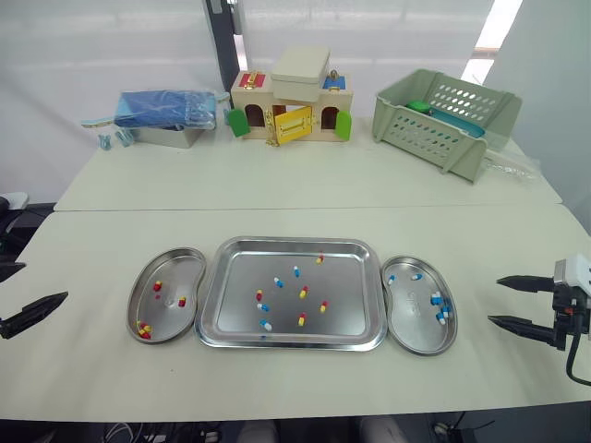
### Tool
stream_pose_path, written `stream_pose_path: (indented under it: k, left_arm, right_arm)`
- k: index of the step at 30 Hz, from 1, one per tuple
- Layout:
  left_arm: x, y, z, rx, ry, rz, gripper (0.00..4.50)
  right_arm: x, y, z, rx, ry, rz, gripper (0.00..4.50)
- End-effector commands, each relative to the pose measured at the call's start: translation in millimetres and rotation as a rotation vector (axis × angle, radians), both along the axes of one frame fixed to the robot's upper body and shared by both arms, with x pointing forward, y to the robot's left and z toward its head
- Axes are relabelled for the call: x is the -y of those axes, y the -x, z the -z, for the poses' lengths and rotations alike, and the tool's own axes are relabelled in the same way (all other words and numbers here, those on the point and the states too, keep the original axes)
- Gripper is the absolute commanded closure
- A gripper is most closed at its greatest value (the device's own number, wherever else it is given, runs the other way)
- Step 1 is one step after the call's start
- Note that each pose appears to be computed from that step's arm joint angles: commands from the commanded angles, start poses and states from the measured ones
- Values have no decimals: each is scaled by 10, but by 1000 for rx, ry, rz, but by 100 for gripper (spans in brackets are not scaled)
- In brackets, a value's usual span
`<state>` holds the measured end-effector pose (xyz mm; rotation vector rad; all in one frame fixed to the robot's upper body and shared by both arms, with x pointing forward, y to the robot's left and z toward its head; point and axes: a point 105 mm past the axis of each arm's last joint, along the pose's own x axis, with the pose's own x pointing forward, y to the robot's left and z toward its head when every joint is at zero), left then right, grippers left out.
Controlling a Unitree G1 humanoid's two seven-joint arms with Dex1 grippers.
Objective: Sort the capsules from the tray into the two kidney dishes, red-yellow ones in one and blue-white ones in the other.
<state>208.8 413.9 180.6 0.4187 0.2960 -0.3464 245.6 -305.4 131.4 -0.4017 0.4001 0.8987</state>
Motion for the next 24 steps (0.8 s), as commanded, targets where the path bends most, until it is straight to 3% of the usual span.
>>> stream_pose_path:
  k: [1,11,24]
  left_arm:
    - [4,-25,-30,-3,-33,23,0]
    - [61,-95,75,4,-26,48,0]
    - [-47,-42,181,-31,-108,67,0]
  right_arm:
    - [44,-35,-105,54,18,18,3]
    - [102,-71,-120,80,11,53,3]
    - [83,-78,-91,85,5,58,3]
